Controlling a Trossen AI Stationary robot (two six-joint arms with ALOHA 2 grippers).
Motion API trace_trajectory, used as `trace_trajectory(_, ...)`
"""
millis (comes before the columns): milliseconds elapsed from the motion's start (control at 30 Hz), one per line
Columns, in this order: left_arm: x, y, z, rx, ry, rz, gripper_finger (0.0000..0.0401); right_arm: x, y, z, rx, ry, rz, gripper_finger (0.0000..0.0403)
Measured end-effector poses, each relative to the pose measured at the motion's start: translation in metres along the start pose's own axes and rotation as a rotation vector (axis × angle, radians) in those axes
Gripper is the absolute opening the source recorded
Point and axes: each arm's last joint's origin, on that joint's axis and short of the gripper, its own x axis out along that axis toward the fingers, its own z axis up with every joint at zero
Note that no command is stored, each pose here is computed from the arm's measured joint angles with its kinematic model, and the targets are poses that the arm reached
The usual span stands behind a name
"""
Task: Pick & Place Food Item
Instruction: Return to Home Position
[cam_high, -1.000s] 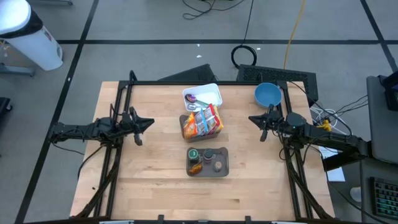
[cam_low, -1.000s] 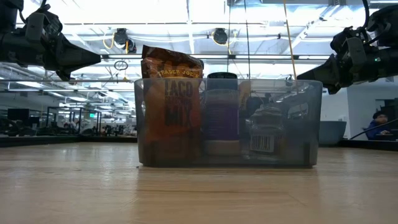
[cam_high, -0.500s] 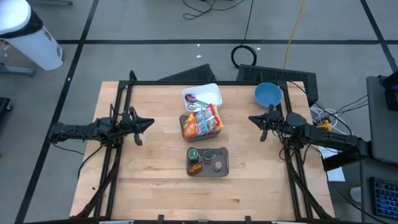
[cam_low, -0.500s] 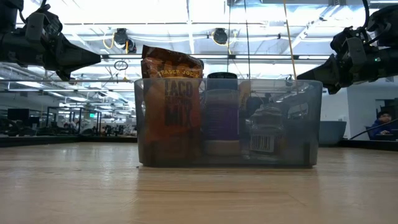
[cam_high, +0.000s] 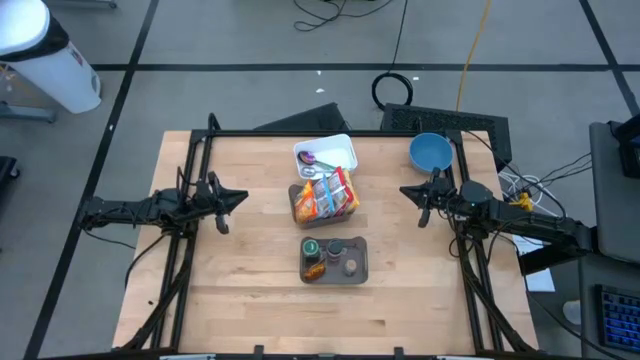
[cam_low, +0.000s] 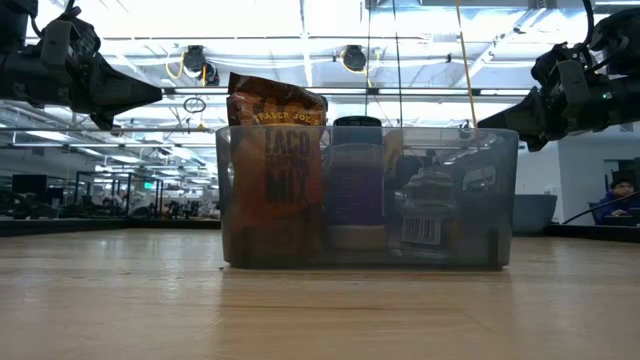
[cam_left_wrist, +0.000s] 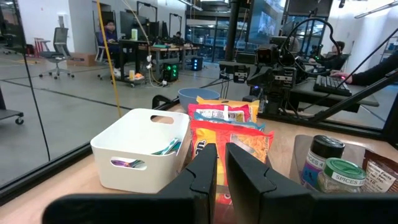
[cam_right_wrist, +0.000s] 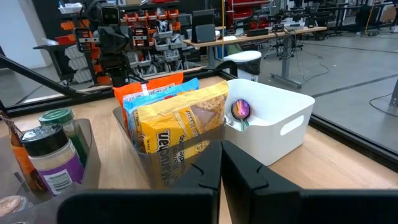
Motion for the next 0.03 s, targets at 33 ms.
trace_trajectory(33,0.0,0.0,0.0,0.0,0.0,0.0,0.004,0.0,0.0,0.0,0.0,0.0,0.0,0.0)
